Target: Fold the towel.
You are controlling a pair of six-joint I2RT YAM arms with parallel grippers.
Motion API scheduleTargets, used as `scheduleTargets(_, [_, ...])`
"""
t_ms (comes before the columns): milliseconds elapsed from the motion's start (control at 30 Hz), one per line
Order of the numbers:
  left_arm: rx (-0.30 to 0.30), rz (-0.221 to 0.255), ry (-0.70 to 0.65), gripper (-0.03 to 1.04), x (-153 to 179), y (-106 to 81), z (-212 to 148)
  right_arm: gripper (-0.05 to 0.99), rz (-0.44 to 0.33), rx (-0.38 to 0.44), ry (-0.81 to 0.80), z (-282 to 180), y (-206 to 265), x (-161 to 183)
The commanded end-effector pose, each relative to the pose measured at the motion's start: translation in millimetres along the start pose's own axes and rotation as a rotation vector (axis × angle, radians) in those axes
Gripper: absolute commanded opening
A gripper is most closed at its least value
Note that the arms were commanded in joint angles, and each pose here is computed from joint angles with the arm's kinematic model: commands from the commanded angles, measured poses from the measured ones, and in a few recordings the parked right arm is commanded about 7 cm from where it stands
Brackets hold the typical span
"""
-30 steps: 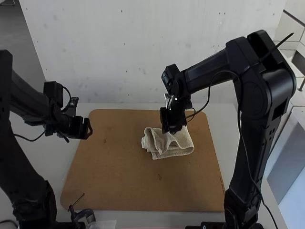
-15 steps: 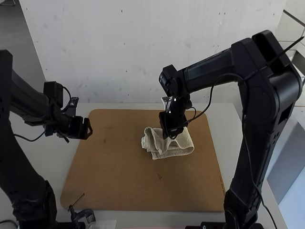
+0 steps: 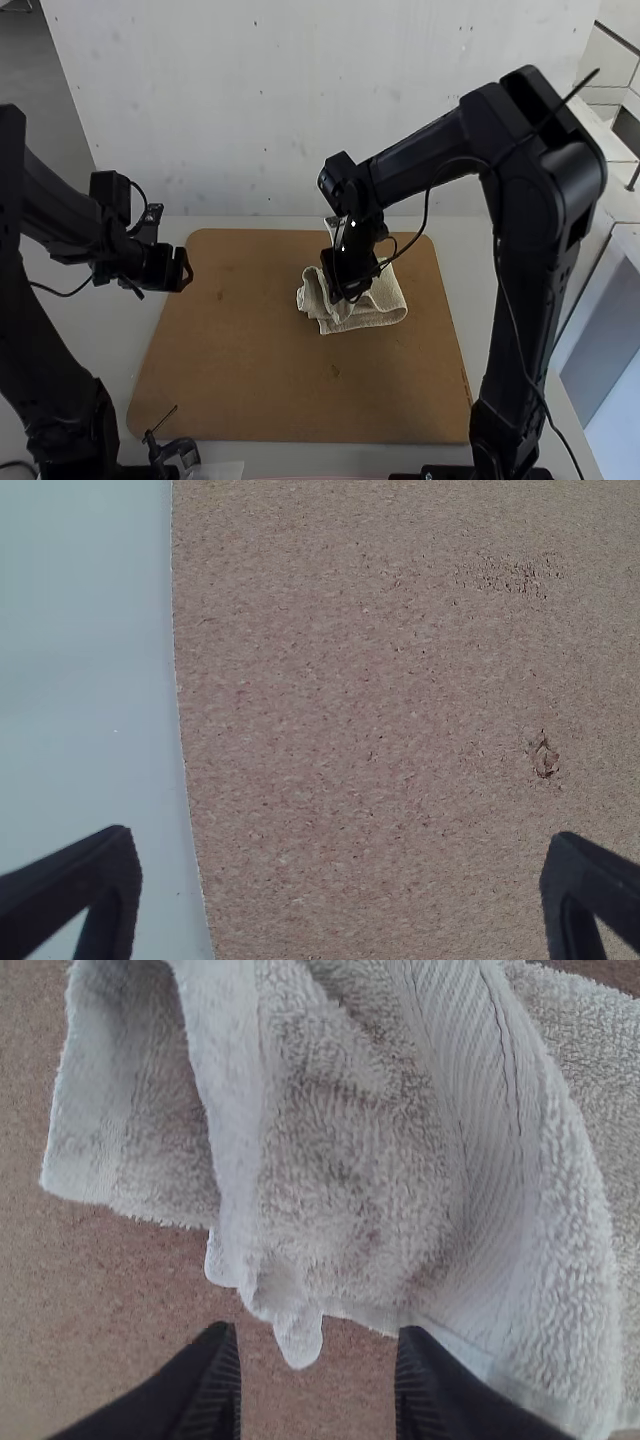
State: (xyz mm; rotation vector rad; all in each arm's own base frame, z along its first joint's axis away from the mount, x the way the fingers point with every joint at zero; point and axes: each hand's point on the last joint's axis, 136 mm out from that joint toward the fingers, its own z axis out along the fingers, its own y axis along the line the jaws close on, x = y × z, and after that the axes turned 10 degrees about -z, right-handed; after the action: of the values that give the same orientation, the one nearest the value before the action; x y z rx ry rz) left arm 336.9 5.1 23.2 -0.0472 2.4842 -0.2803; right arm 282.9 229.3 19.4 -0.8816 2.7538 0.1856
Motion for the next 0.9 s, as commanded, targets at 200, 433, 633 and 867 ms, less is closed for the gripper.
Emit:
scheduleTargets(200, [0.003,0.012,-0.032,0.88,-5,3.6,-7,0.25,0.06,0.02,-0.017,16,-11,-8])
scheduleTargets(433, [-0.001,0.011,-0.034,0.88,-5,6.6,-8,0.23,0.059,0.035,-0.015,33,-11,-9])
scheduleTargets(633, [0.004,0.008,-0.036,0.88,-5,10.4,-9,0.03,0.048,0.033,-0.047,39,-8,-17])
scheduleTargets(867, [0.002,0.005,-0.031,0.88,-3,12.6,-8,0.02,0.062,0.004,-0.079,35,0,-28])
